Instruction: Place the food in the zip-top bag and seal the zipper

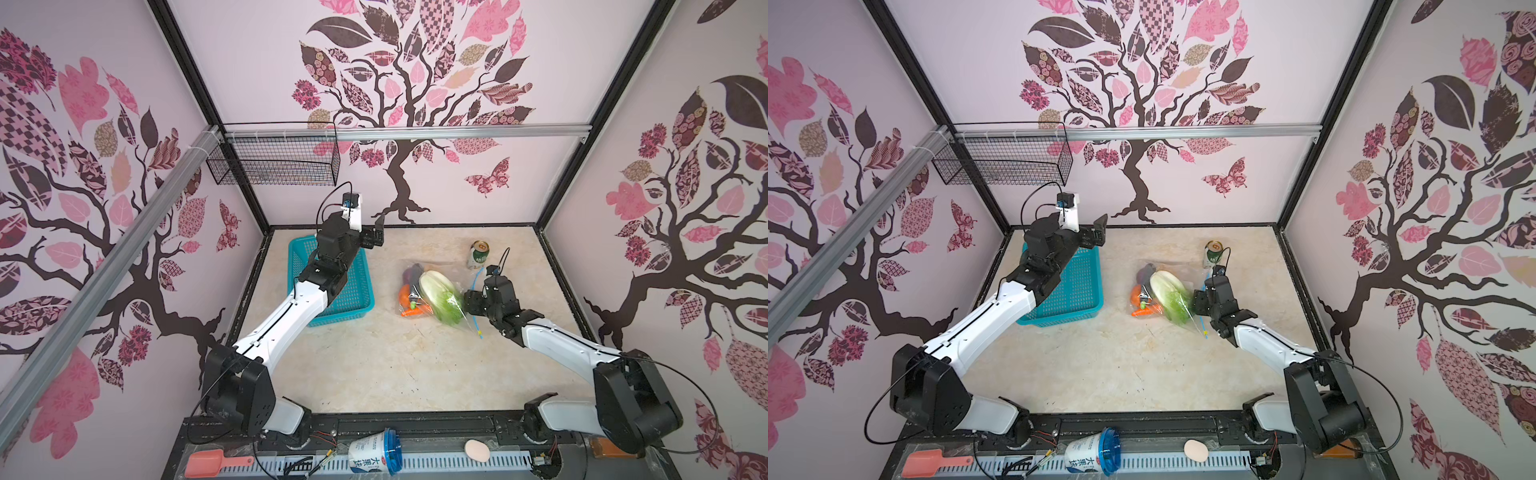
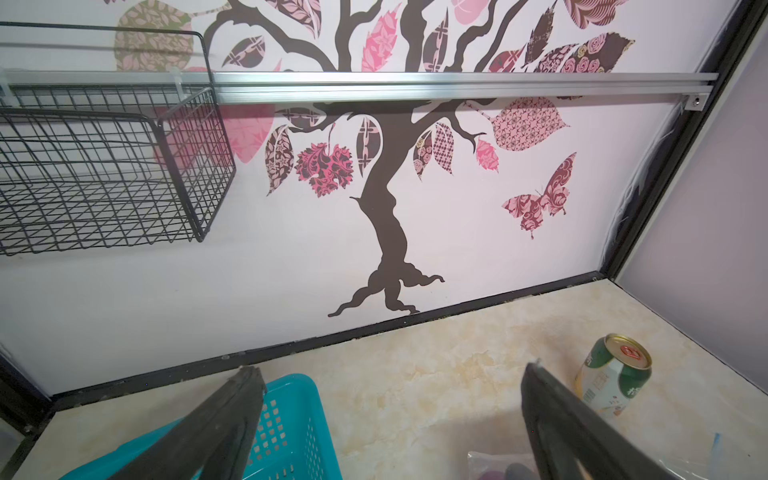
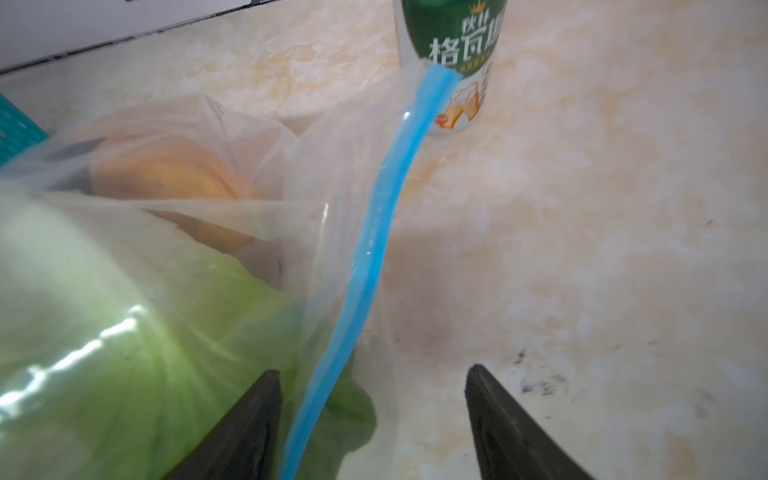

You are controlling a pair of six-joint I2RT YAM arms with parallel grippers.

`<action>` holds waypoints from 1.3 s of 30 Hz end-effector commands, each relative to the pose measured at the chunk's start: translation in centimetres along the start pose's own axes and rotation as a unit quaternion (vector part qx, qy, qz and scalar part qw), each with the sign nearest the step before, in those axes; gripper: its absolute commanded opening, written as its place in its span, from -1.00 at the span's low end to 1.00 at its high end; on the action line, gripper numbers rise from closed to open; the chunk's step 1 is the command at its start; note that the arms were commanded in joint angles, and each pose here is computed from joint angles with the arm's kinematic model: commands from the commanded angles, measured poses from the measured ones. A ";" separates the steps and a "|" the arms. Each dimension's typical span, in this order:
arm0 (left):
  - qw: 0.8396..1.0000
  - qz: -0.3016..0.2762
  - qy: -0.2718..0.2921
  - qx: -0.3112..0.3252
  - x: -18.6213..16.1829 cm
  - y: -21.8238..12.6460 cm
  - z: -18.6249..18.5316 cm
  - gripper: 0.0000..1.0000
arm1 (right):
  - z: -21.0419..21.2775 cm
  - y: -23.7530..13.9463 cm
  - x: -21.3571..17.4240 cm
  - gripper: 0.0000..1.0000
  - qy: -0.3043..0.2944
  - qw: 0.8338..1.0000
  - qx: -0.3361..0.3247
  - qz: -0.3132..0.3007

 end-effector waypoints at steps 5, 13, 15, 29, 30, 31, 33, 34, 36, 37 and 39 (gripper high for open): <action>0.996 0.006 -0.082 0.045 -2.1 -1.3 4.3 0.97 | -6.6 -2.0 5.3 0.99 0.048 0.980 -0.155 -0.118; 0.988 0.043 -0.096 0.115 -8.1 -5.1 9.9 0.97 | -10.5 -1.6 3.8 0.99 0.010 0.944 -0.292 -0.152; 0.987 0.045 -0.076 0.137 -8.8 -5.4 10.7 0.97 | -11.1 -1.4 3.0 0.99 0.001 0.938 -0.314 -0.148; 0.973 0.114 0.040 0.196 -14.1 -5.4 11.4 0.97 | -10.1 3.7 3.0 0.99 -0.050 0.961 -0.219 -0.162; 0.973 0.115 0.041 0.198 -14.4 -5.6 11.5 0.97 | -10.2 3.7 3.0 0.99 -0.044 0.965 -0.200 -0.164; 0.971 0.115 0.051 0.201 -14.7 -5.7 11.8 0.97 | -10.0 3.4 2.8 0.99 -0.042 0.970 -0.170 -0.171; 0.967 0.114 0.070 0.218 -15.4 -6.1 12.6 0.97 | -10.1 2.3 2.3 0.99 -0.031 0.970 -0.134 -0.199; 0.966 0.115 0.076 0.220 -16.0 -6.2 13.0 0.97 | -10.2 1.7 2.0 0.99 -0.024 0.968 -0.126 -0.216; 0.964 0.121 0.082 0.223 -16.8 -6.1 13.9 0.97 | -10.5 1.2 1.2 0.99 -0.017 0.963 -0.130 -0.237; 0.963 0.125 0.086 0.224 -17.3 -6.1 14.4 0.97 | -10.5 0.9 1.3 0.99 -0.018 0.958 -0.129 -0.255; 0.961 0.131 0.086 0.228 -18.0 -6.0 15.3 0.97 | -10.5 1.1 1.3 0.99 -0.017 0.962 -0.129 -0.241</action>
Point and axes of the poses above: each gripper's point midway between its finger pads, its own y axis out along the fingers, its own z axis along the line the jaws close on, x = y × z, the point moved 2 cm from there along -y, back along the fingers, and after that the axes turned 8 degrees about -y, right-handed, at the moved point
